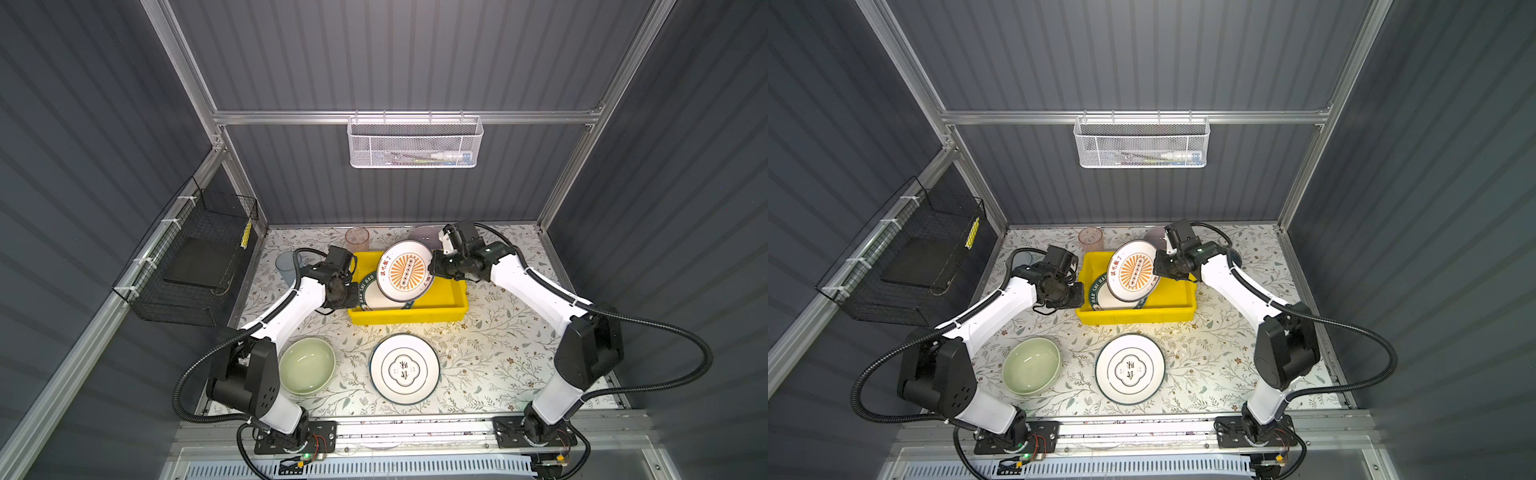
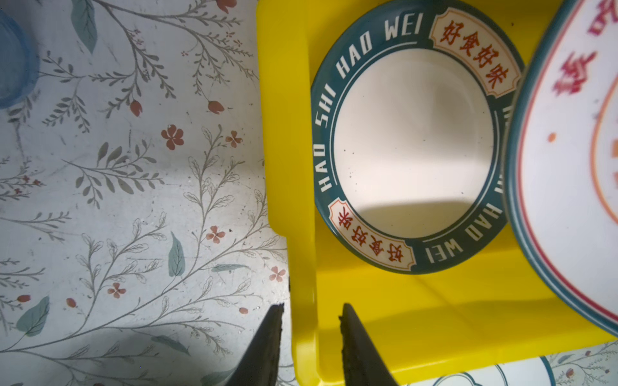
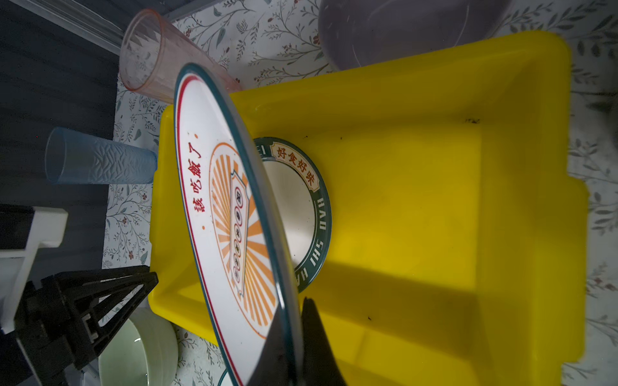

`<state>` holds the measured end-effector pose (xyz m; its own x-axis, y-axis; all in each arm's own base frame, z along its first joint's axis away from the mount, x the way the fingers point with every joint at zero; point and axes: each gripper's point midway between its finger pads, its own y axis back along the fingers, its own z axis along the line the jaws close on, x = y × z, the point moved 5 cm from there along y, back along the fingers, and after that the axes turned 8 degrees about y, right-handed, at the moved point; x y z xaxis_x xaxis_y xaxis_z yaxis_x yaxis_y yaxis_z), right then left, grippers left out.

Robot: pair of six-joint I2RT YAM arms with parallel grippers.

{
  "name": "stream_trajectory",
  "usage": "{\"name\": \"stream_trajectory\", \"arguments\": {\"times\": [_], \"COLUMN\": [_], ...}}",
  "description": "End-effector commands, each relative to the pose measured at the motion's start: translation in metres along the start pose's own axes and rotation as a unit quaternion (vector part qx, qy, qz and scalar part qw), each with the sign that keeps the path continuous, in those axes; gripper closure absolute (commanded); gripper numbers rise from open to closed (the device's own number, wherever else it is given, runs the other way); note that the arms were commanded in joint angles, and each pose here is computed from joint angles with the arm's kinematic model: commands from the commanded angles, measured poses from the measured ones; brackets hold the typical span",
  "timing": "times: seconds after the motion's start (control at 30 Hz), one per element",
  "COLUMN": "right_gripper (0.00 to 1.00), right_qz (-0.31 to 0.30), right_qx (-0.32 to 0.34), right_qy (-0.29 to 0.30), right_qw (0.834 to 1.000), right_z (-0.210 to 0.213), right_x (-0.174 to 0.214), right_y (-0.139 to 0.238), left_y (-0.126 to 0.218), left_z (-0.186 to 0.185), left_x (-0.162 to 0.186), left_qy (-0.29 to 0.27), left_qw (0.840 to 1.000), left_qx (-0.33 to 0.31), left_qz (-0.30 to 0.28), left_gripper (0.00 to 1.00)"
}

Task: Place the mixed dishes into the plastic bin
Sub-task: 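Lower the sunburst plate flat into the bin and open the right gripper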

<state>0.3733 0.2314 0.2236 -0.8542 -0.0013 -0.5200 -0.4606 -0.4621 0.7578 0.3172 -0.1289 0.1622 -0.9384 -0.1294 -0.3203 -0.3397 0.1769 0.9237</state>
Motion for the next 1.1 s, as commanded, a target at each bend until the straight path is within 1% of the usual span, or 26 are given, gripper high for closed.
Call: {"name": "stream_trajectory", "arguments": {"times": [0.0,0.23,0.47,0.5,0.63,0.67,0.8,1.07], "right_gripper": [0.96,0.95,0.93,0.93,0.92,0.92,0.91,0.87], "right_qz": [-0.024,0.017,0.036,0.046,0.064,0.058,0.068,0.081], "right_qx": [-0.051,-0.058,-0.068,-0.085,-0.087,-0.093,-0.099,-0.094], "right_qy": [0.004,-0.024,-0.041,-0.043,-0.051,-0.049,-0.053,-0.056], "right_qw": [0.998,0.998,0.996,0.994,0.993,0.993,0.991,0.991], "right_z": [0.018,0.014,0.013,0.017,0.018,0.019,0.021,0.017], "right_x": [-0.018,-0.006,0.005,0.008,0.017,0.015,0.019,0.026], "right_y": [-0.002,-0.036,-0.06,-0.062,-0.073,-0.077,-0.086,-0.099], "left_y": [-0.006,-0.013,-0.017,-0.017,-0.017,-0.017,-0.015,-0.013], "left_z": [0.004,0.005,0.003,0.003,0.002,0.001,0.001,0.001], "left_x": [0.004,0.008,0.008,0.008,0.008,0.009,0.009,0.01], "left_qy": [-0.008,-0.008,-0.008,-0.008,-0.009,-0.008,-0.007,-0.004], "left_qw": [1.0,1.0,1.0,0.999,0.999,0.999,0.999,0.999], "left_qx": [-0.001,-0.001,0.006,0.007,0.012,0.013,0.016,0.019], "left_qz": [0.014,0.023,0.029,0.03,0.029,0.029,0.028,0.025], "left_gripper": [0.68,0.71,0.75,0.75,0.76,0.76,0.77,0.77]}}
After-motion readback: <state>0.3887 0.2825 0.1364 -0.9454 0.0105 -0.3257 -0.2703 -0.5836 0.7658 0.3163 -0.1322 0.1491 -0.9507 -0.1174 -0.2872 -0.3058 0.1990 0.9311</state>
